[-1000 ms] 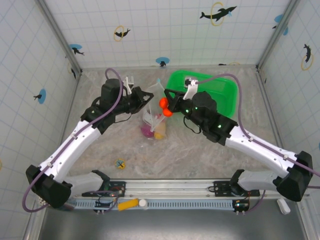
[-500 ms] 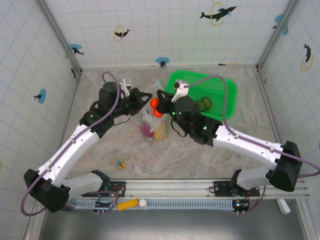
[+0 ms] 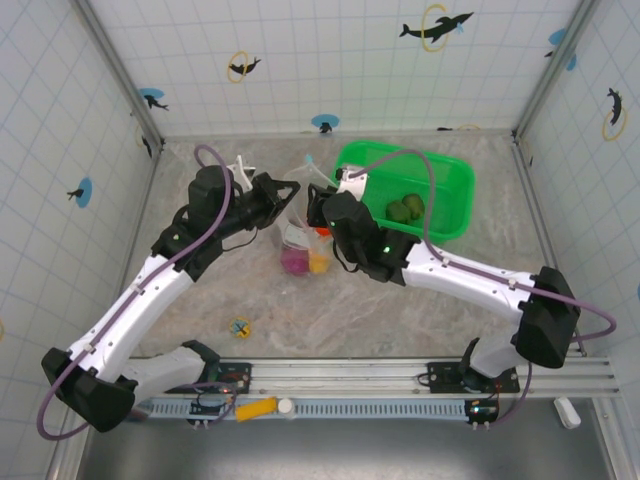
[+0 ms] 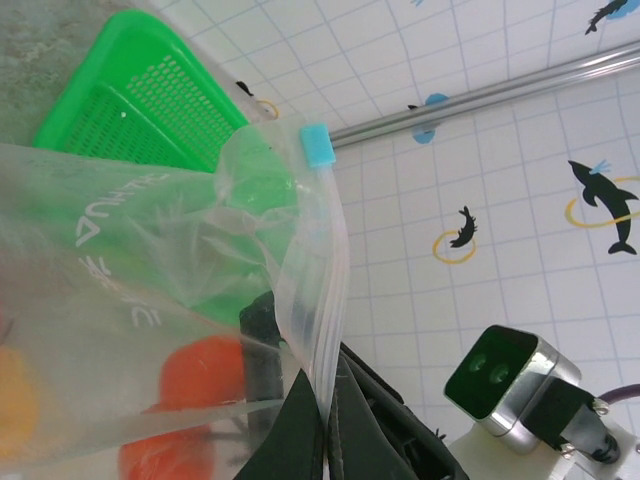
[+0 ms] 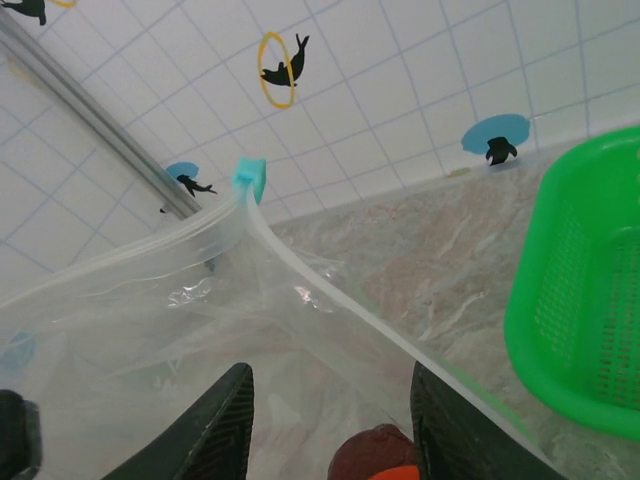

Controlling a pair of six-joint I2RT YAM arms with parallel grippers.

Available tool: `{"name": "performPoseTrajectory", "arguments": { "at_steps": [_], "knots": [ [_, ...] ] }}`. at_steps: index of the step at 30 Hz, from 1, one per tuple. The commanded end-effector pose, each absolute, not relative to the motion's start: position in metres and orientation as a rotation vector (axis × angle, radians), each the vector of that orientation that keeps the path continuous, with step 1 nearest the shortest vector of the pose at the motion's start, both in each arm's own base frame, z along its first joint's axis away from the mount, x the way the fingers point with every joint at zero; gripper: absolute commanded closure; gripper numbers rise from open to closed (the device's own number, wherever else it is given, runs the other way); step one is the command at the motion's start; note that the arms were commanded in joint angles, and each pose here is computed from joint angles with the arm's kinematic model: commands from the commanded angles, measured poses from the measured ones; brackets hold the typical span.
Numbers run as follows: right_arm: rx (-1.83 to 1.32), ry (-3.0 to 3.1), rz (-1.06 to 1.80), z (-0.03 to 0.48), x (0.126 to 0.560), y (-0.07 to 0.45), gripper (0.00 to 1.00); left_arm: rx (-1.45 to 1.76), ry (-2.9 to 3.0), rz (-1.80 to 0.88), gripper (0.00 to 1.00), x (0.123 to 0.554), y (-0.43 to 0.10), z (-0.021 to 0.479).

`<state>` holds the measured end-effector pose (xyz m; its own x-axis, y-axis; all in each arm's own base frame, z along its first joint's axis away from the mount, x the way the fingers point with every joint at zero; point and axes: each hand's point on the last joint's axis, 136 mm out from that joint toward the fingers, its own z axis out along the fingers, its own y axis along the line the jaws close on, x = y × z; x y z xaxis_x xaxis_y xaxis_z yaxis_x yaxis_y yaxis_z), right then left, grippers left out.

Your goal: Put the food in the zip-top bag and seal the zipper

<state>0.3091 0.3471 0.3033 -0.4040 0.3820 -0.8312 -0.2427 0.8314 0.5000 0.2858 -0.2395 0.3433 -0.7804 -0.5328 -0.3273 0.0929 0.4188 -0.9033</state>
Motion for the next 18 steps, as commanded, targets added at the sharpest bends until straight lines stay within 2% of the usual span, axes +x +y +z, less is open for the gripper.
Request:
{"name": "performPoseTrajectory", "arguments": {
  "at_steps": [1, 11, 12, 13, 15, 16, 18],
  "knots": [
    [0.101, 1.8, 0.717, 0.34, 0.305, 0.344, 0.54, -0.366, 2.015, -1.4, 1.0, 0.287, -0.235, 0.362],
    [0.023, 1.812, 0.768, 0.345, 0.305, 0.351, 0.53, -0.36, 2.015, -1.409, 1.0, 0.286, -0.236, 0.358],
    [-0.014, 1.821, 0.793, 0.347, 0.304, 0.358, 0.52, -0.364, 2.015, -1.407, 1.0, 0.286, -0.236, 0.356],
    [-0.035, 1.829, 0.803, 0.35, 0.303, 0.362, 0.46, -0.367, 2.017, -1.405, 1.0, 0.285, -0.235, 0.355],
    [-0.068, 1.838, 0.819, 0.357, 0.302, 0.367, 0.44, -0.377, 2.019, -1.405, 1.0, 0.285, -0.234, 0.351],
    [-0.085, 1.837, 0.83, 0.361, 0.301, 0.369, 0.39, -0.378, 2.022, -1.408, 1.0, 0.285, -0.235, 0.349],
    [-0.103, 1.842, 0.842, 0.366, 0.3, 0.372, 0.38, -0.381, 2.025, -1.409, 1.0, 0.285, -0.235, 0.347]
  ]
}}
